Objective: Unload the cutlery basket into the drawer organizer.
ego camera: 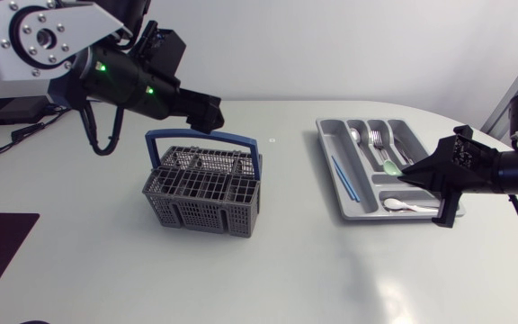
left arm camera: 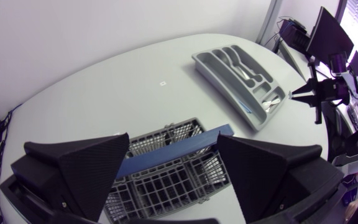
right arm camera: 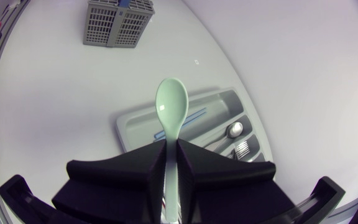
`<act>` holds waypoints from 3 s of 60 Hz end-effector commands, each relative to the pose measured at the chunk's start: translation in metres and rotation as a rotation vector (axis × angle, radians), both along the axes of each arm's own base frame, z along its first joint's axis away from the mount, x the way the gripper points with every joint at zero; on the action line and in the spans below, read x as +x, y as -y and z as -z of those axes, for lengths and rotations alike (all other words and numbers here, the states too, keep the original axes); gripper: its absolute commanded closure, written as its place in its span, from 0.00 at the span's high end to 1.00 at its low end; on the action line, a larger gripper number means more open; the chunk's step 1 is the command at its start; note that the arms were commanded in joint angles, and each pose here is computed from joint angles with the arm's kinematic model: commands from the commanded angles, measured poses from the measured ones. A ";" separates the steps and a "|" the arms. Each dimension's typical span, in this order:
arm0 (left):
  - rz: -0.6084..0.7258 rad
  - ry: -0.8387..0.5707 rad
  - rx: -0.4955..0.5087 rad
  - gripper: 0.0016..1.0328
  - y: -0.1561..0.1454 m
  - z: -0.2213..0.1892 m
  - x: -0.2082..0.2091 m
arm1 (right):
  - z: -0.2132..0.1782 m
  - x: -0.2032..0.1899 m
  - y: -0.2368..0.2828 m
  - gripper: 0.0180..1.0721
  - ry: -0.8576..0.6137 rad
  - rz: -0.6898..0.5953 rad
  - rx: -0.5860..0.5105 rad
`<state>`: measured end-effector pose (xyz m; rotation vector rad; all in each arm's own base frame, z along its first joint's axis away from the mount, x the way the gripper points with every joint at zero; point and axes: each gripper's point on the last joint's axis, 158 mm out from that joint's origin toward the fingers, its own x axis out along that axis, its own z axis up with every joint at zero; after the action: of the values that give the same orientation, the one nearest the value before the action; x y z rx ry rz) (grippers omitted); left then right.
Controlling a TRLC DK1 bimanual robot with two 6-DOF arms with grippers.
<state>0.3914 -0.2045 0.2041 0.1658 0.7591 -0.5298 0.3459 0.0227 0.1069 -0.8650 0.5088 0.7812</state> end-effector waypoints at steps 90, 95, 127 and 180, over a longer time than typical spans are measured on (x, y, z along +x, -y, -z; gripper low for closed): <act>-0.208 0.087 0.161 0.96 -0.117 0.009 -0.020 | 0.029 0.024 0.036 0.93 0.045 -0.049 -0.253; -0.224 0.089 0.167 0.96 -0.126 0.011 -0.026 | 0.008 0.001 -0.016 0.83 0.079 -0.103 -0.185; -0.297 0.053 0.232 0.96 -0.178 0.066 -0.057 | 0.011 -0.093 -0.248 0.06 -0.020 -0.353 0.049; -0.318 0.008 0.239 0.96 -0.197 0.097 -0.075 | 0.054 -0.019 -0.271 0.06 0.064 -0.249 -0.008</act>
<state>0.3209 -0.0072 0.1127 0.2476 0.8192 -0.1209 0.3127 0.2962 0.0470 -0.9608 0.3725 1.0085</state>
